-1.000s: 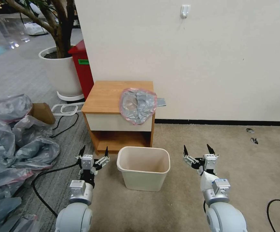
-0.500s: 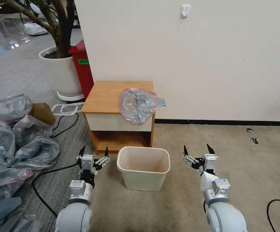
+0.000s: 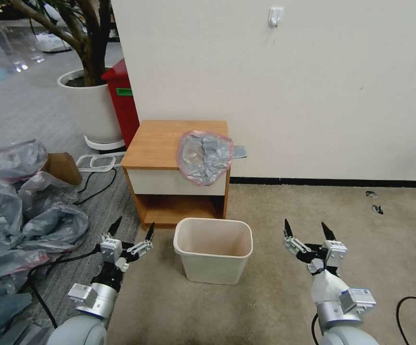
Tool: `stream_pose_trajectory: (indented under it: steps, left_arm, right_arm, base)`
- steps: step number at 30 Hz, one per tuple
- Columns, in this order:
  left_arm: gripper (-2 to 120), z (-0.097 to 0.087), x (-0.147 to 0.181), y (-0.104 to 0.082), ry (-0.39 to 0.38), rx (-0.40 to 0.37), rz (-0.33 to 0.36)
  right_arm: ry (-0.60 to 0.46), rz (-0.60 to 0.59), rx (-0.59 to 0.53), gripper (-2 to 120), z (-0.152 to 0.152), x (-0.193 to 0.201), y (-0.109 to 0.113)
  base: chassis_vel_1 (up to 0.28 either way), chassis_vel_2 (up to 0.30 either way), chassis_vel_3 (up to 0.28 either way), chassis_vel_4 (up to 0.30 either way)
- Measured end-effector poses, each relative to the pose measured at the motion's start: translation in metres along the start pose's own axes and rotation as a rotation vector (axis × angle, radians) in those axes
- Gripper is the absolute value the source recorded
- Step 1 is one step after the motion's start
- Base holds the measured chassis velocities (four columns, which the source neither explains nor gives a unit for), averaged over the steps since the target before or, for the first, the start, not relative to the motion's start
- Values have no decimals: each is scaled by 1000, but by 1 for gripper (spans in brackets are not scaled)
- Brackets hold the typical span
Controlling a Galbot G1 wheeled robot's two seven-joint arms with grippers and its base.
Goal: Pick up the garbage bag from the table and place it over the trash can.
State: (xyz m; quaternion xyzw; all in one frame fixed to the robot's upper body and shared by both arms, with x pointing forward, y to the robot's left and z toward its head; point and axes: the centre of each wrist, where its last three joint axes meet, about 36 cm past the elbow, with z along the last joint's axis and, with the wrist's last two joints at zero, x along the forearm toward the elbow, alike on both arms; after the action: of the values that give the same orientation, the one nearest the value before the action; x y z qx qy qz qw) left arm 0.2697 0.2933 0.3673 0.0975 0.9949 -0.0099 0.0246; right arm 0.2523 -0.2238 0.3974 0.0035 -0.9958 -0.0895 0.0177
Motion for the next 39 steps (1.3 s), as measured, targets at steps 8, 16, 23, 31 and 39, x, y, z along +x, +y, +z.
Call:
stream_pose_trajectory:
  steps: [8,16,23,31,39]
  left_arm:
    - [100,-9,3,3,-37,-14,-27]
    - [100,-19,7,-6,-54,-28,-25]
    - [100,-14,16,-4,-37,-76,-38]
    - [100,-4,19,1,-22,-109,-62]
    - [100,1,21,9,-7,-127,-77]
  right_arm:
    - [-27,-144,-361,100,-4,-38,15]
    - [-7,-202,-732,100,-9,-106,31]
    - [18,-235,-773,100,4,-160,45]
    - [9,-263,-808,100,-1,-214,55]
    - [21,-231,-844,100,9,-269,67]
  base:
    - [0,0,0,0]
    - [0,0,0,0]
    - [0,0,0,0]
    - [0,0,0,0]
    - [0,0,0,0]
